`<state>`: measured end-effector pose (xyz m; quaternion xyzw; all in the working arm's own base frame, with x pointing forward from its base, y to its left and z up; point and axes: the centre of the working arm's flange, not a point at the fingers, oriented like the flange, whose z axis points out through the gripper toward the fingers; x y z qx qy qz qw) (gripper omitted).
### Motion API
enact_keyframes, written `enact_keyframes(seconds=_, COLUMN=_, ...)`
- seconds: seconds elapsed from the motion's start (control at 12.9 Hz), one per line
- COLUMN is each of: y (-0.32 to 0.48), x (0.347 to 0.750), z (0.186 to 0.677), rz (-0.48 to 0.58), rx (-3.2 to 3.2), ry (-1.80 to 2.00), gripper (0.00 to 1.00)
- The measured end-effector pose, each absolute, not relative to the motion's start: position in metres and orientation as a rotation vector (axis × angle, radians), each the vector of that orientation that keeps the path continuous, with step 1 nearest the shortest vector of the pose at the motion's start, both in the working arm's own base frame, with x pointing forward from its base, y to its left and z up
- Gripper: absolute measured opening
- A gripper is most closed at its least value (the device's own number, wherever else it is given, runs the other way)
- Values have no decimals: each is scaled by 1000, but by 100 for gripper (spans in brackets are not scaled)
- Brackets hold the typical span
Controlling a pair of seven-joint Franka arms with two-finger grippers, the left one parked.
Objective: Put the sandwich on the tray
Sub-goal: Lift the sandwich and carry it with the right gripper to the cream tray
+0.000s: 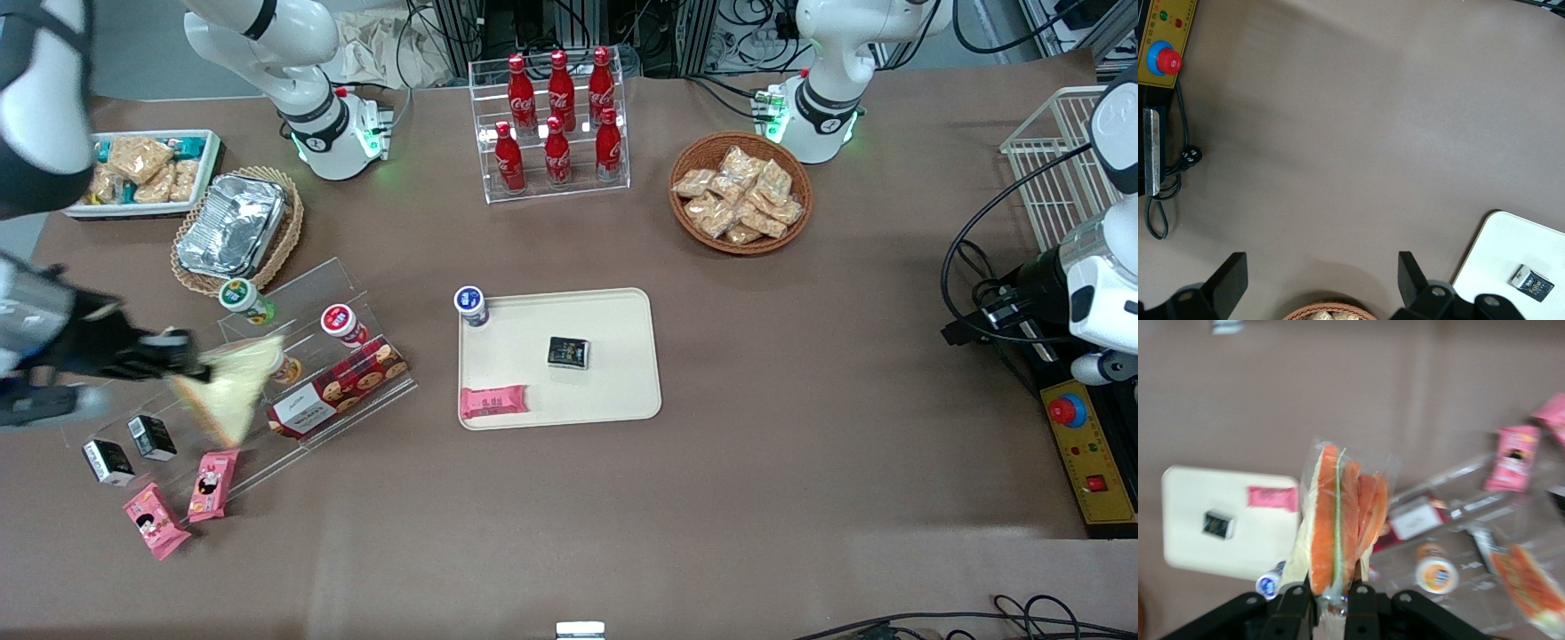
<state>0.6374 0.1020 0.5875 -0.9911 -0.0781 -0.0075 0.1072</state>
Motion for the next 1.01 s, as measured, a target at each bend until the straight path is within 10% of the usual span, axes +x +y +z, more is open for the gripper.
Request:
enact_keyframes(seconds=0.39, y=258, x=627, z=519, rz=40, rx=-2871, ry=-565, gripper=18)
enact_keyframes(seconds=1.01, y=402, x=589, z=467, rz=-170, rx=-2840, ry=-1354, gripper=18)
